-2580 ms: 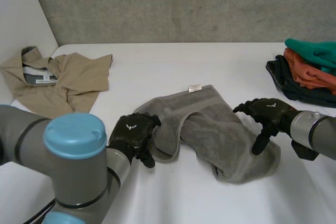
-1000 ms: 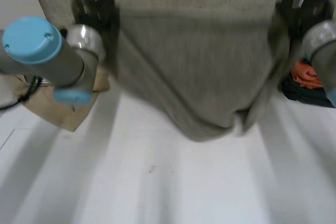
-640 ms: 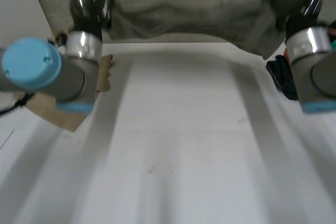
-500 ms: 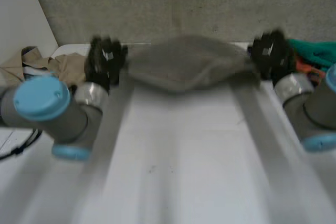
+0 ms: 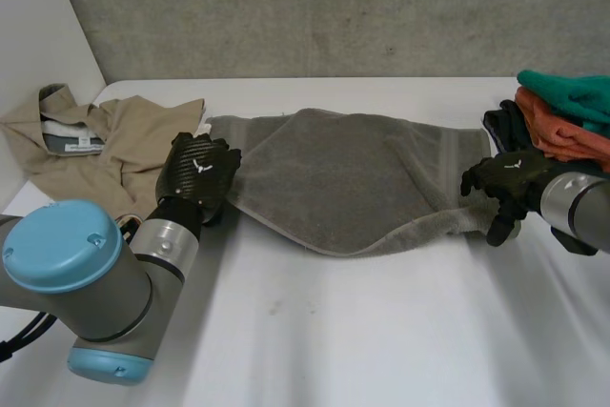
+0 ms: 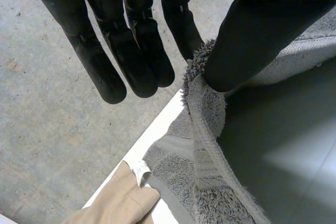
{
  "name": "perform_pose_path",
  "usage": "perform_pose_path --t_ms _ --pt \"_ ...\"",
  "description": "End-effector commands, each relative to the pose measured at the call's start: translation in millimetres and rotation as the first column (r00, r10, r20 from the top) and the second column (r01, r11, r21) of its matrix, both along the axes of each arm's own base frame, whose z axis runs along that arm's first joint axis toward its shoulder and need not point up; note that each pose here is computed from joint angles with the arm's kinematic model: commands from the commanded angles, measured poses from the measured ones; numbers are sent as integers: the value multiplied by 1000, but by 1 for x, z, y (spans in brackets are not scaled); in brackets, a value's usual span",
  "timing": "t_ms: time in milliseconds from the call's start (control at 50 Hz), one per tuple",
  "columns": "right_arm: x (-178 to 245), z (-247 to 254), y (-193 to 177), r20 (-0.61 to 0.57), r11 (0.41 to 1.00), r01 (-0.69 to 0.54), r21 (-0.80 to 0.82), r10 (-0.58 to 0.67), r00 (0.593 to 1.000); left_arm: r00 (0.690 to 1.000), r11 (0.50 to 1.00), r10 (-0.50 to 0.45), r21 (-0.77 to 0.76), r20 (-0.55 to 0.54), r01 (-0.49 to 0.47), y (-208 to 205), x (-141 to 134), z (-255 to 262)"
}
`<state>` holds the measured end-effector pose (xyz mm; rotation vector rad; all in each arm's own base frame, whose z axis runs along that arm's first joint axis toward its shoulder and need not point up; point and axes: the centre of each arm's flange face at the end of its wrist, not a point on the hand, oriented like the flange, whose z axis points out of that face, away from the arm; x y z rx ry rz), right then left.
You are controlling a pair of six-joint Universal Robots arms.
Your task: Fold the laundry.
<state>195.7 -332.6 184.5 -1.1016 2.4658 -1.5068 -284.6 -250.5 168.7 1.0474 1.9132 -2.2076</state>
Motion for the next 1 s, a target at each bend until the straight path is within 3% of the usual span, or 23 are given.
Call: perform_pose_path --t_ms 20,300,440,660,860,1000 --pt "0 -6 -19 27 998 24 59 -25 999 1000 1000 1 7 -17 -1 0 1 1" --pt "0 -31 -34 6 982 44 182 -45 999 1000 1000 4 1 -21 -4 -4 2 3" --pt "2 -20 -38 41 979 61 193 -70 997 1000 1000 23 0 -17 -23 -13 7 2" --pt "-3 2 -27 59 984 62 165 -73 996 997 997 77 15 -8 -76 -42 20 -11" --pt "-12 -17 -19 84 995 82 48 -86 993 1000 996 -6 90 13 5 -55 32 -31" --pt "-14 -29 -17 83 996 89 30 -91 992 1000 980 17 198 -21 -12 -60 47 -35"
